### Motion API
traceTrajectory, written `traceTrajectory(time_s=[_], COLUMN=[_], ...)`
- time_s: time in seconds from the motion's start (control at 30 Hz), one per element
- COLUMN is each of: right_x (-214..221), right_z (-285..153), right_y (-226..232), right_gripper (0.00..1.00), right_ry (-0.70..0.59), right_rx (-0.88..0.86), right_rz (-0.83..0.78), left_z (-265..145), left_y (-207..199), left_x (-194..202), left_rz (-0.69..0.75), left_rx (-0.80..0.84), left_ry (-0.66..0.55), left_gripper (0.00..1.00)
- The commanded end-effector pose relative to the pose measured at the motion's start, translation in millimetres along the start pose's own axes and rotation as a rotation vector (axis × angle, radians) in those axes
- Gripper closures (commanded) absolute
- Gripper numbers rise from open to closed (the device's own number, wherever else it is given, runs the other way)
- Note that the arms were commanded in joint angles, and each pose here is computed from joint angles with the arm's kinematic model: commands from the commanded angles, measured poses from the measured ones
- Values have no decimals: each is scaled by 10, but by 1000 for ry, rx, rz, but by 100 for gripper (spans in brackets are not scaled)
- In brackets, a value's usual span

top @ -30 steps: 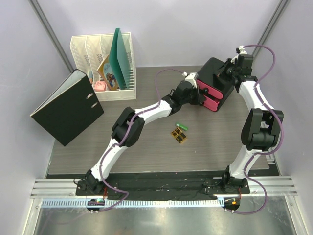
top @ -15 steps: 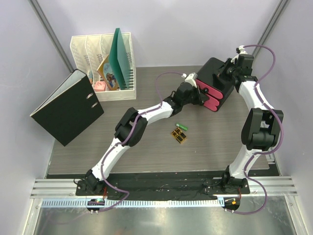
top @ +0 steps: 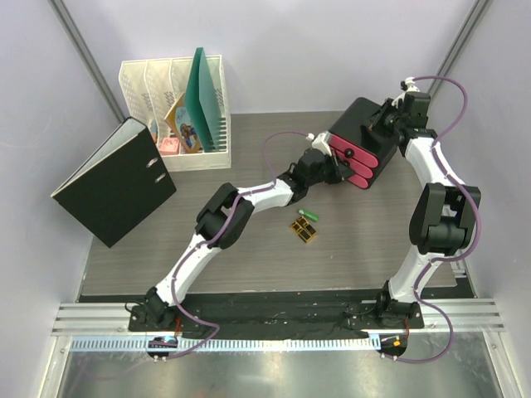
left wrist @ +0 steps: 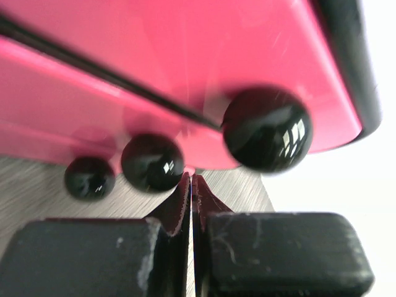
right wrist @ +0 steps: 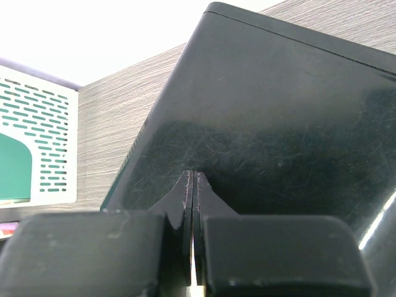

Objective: Organize the makeup

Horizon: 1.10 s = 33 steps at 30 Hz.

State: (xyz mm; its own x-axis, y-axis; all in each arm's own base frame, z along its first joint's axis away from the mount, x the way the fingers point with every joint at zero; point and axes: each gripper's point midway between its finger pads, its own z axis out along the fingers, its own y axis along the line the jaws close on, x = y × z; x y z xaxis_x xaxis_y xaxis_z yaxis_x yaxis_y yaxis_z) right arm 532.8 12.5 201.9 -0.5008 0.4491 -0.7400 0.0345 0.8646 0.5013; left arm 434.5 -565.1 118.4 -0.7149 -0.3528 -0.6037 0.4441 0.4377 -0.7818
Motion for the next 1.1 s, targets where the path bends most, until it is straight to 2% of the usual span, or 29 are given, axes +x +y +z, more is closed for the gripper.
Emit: traceTrajectory(time_s=[0.0, 0.17, 0.33, 0.53, 0.83, 1.07], right_x=[1214, 1150, 973, 526, -275, -555], right_z=[-49, -53, -48, 16, 246, 429], right_y=[-639, -589, -425, -354, -282, -512], right_gripper=[99, 99, 99, 99, 99, 99], right_ry=[380, 365, 322, 215, 36, -6], right_rx=[218, 199, 131, 151, 175, 215], right_rz=[103, 97, 83, 54, 49, 88], left_z=[-232, -372, -551, -780, -1058, -1110], left_y=[-559, -760, -943, -629, -254, -51], left_x=[-491, -648, -614, -384, -79, 62], left_rz=[79, 152, 166, 233, 299, 293], left_rx=[102, 134, 187, 87, -25, -67], left_ry=[-108, -122, -68, 28, 151, 196], left_gripper=[100, 96, 88, 84, 89, 94])
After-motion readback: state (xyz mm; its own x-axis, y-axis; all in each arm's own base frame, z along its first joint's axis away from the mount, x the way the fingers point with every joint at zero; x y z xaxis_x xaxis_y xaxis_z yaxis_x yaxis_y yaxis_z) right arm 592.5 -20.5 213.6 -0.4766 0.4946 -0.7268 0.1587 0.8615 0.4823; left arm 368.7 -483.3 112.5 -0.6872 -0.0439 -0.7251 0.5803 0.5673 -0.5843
